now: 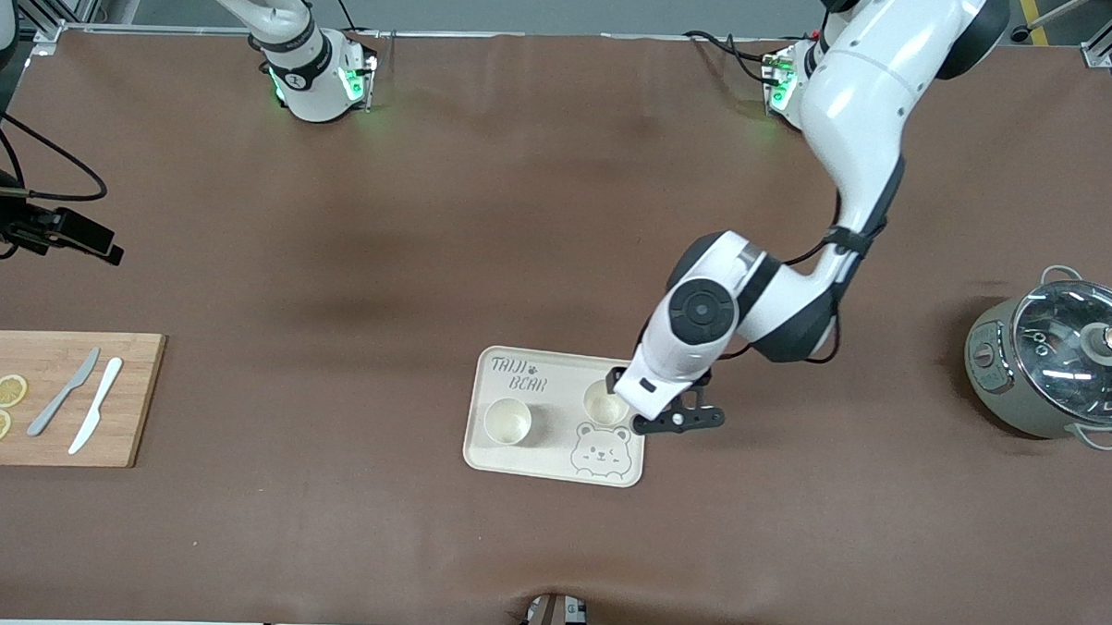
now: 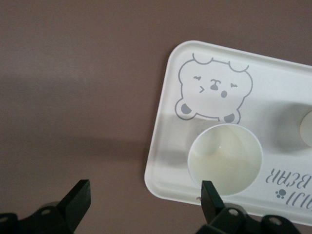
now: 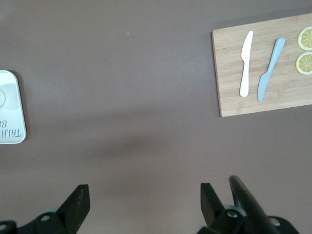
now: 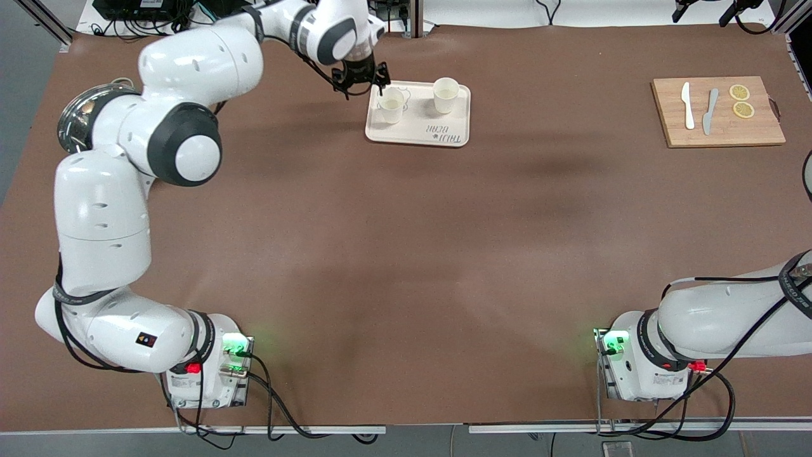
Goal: Place white IKEA cup upright on tray with both arms
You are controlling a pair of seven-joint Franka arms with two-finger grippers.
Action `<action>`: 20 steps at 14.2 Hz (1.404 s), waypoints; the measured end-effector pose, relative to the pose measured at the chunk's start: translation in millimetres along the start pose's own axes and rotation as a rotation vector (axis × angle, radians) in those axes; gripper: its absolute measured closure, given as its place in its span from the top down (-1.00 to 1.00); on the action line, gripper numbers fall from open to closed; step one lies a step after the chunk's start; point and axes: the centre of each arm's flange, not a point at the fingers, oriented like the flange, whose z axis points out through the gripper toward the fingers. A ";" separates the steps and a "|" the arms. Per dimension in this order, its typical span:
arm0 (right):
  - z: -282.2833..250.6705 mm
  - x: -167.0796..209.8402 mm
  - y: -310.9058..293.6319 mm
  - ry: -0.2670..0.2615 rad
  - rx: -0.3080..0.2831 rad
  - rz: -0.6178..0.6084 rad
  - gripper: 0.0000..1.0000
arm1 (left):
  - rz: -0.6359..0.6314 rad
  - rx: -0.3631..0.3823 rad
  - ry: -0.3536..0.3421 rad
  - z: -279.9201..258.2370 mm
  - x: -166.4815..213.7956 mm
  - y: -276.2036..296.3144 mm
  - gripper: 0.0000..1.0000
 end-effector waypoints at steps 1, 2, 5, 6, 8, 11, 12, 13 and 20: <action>0.0 0.0 0.0 0.000 0.000 0.000 1.00 | 0.011 -0.009 -0.003 -22.7 8.0 -15.7 1.00; 0.1 0.0 -0.1 0.000 0.000 0.000 1.00 | 0.023 -0.025 -0.003 -46.7 18.8 -37.6 1.00; -0.6 0.0 -0.4 0.001 0.000 -0.001 1.00 | 0.050 -0.071 0.015 -101.0 62.3 -139.4 1.00; -0.9 0.0 -0.4 0.002 0.000 -0.001 1.00 | 0.048 -0.079 0.024 -109.9 76.4 -179.5 1.00; -1.0 -0.1 -1.3 0.001 0.000 -0.002 1.00 | 0.065 -0.081 0.037 -115.5 96.3 -247.8 1.00; -0.5 -0.6 -1.5 -0.003 0.000 -0.003 1.00 | 0.116 -0.082 0.054 -120.6 109.7 -317.1 1.00; -0.5 -0.7 -1.5 -0.004 0.000 -0.003 1.00 | 0.124 -0.080 0.065 -126.6 110.8 -329.3 1.00; -0.4 -0.7 -1.5 -0.005 0.000 -0.003 1.00 | 0.125 -0.078 0.076 -135.4 110.0 -333.5 1.00; -1.7 -3.5 -0.5 -0.026 -0.002 -0.001 1.00 | 0.140 -0.007 0.023 -215.1 68.7 -330.1 1.00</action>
